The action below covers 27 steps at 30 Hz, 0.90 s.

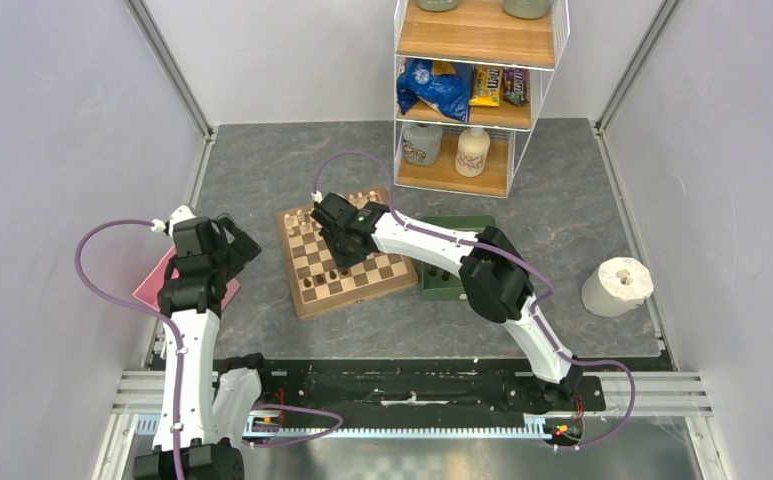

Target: Set up the chess pieces on the board

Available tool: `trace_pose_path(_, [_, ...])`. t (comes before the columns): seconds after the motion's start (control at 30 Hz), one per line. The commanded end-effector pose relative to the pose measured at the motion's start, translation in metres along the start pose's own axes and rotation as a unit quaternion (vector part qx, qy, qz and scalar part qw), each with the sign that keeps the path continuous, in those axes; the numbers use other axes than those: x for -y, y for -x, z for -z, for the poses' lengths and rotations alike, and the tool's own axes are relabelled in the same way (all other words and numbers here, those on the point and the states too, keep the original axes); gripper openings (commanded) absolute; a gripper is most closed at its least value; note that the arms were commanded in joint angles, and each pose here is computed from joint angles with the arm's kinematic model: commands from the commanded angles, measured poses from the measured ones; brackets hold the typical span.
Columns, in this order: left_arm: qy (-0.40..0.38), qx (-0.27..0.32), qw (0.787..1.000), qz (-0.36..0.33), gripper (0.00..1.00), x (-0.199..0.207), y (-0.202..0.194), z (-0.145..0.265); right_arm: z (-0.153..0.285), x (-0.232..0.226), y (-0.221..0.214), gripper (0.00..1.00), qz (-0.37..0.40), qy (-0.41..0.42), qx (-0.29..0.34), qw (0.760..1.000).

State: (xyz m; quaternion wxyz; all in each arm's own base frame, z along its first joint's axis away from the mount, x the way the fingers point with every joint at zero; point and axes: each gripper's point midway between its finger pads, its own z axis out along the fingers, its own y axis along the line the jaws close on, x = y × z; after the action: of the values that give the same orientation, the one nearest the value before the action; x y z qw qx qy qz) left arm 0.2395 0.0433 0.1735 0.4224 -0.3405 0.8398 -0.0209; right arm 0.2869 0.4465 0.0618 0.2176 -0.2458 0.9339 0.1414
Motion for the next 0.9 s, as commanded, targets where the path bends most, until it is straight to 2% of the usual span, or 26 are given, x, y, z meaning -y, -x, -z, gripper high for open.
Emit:
trace_pose_path(0.0, [-0.017,0.015,1.0,0.015,0.99,0.007,0.007,0.0,0.005,-0.009,0.009,0.33,0.003,0.013,0.01,1.0])
trace_pose_path(0.23, [-0.014,0.016,1.0,0.015,0.99,0.006,0.007,0.0,0.02,-0.012,0.021,0.4,0.008,0.021,0.028,0.999])
trace_pose_path(0.47, [-0.014,0.015,1.0,0.015,0.99,0.006,0.007,0.0,0.077,0.015,0.044,0.47,0.009,-0.012,0.088,0.996])
trace_pose_path(0.57, [-0.014,0.015,1.0,0.015,0.99,0.006,0.007,-0.001,0.104,0.054,0.053,0.5,-0.017,-0.045,0.115,0.992])
trace_pose_path(0.67, [-0.015,0.015,1.0,0.015,0.99,0.006,0.007,0.0,0.121,0.113,0.048,0.51,-0.069,-0.087,0.129,0.985])
trace_pose_path(0.87, [-0.015,0.014,1.0,0.015,0.99,0.006,0.007,-0.001,0.121,0.232,0.001,0.51,-0.194,-0.166,0.096,0.962])
